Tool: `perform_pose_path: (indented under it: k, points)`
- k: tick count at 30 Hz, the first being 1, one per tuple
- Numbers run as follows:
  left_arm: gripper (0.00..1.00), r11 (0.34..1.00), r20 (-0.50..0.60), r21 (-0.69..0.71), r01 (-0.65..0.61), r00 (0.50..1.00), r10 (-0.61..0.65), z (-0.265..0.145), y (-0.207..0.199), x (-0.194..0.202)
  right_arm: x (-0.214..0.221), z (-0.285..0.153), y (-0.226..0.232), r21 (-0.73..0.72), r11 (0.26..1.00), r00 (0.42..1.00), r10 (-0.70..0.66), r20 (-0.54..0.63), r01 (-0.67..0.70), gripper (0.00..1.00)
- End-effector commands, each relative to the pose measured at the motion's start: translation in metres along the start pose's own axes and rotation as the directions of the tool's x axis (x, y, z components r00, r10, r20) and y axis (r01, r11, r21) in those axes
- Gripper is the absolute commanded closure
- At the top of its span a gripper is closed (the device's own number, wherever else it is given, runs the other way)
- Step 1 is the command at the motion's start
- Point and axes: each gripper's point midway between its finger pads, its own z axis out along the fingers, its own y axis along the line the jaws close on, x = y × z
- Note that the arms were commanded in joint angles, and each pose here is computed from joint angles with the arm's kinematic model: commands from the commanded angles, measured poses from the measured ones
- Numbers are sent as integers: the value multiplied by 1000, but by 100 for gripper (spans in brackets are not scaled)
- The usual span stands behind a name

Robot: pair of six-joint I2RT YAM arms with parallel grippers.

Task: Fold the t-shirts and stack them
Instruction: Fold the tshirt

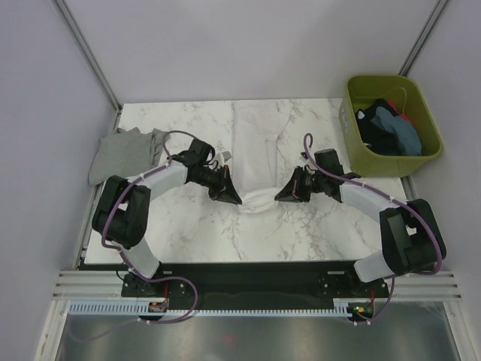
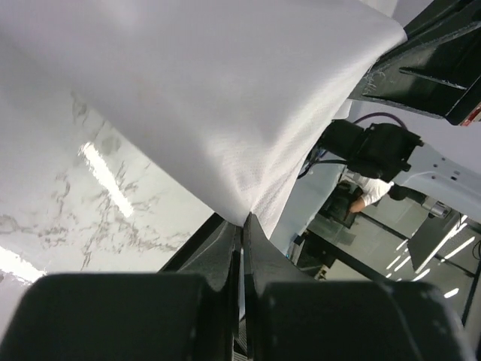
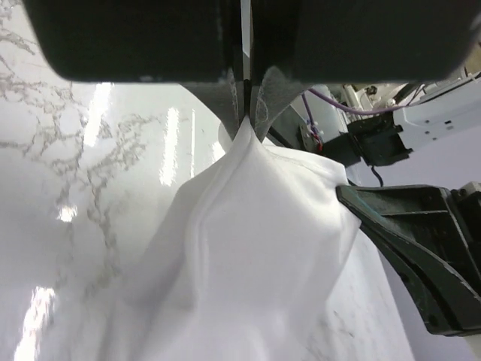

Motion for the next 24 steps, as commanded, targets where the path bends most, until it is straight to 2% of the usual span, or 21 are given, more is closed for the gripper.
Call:
perform_pose_path:
  k: [1, 5, 6, 8, 9, 11, 12, 14, 16, 21, 24]
  points:
    - [98, 990, 43, 65, -128, 991, 125, -24, -36, -20, -36, -20, 30, -30, 992, 989, -120, 87, 123, 100]
    - [98, 987, 90, 79, -139, 987, 132, -33, -41, -59, -88, -25, 67, -74, 976, 965, -190, 182, 206, 100]
    - [98, 980, 128, 88, -179, 978, 167, -40, -53, -77, -97, -16, 64, -66, 978, 967, -185, 175, 200, 100]
    - [98, 981, 148, 74, -180, 975, 168, -39, -44, -102, -122, -13, 77, -76, 966, 951, -226, 209, 246, 100]
    - [98, 974, 181, 78, -212, 964, 195, -45, -53, -122, -131, -1, 68, -60, 970, 956, -219, 197, 235, 100]
    - [98, 978, 182, 73, -193, 967, 177, -37, -40, -146, -155, 4, 79, -65, 959, 941, -254, 225, 274, 100]
    - [98, 970, 213, 72, -233, 953, 214, -42, -48, -162, -163, 17, 67, -50, 963, 946, -248, 207, 263, 100]
    - [98, 976, 212, 51, -214, 957, 198, -31, -28, -183, -184, 23, 75, -56, 955, 933, -271, 236, 291, 100]
    - [98, 967, 249, 32, -251, 939, 236, -34, -27, -207, -196, 40, 62, -37, 957, 936, -273, 223, 288, 100]
    - [98, 964, 278, 7, -266, 926, 254, -21, -6, -247, -236, 61, 57, -19, 946, 917, -307, 256, 322, 100]
    - [98, 956, 311, -3, -294, 908, 280, -24, -7, -264, -253, 66, 60, -19, 941, 906, -319, 278, 337, 100]
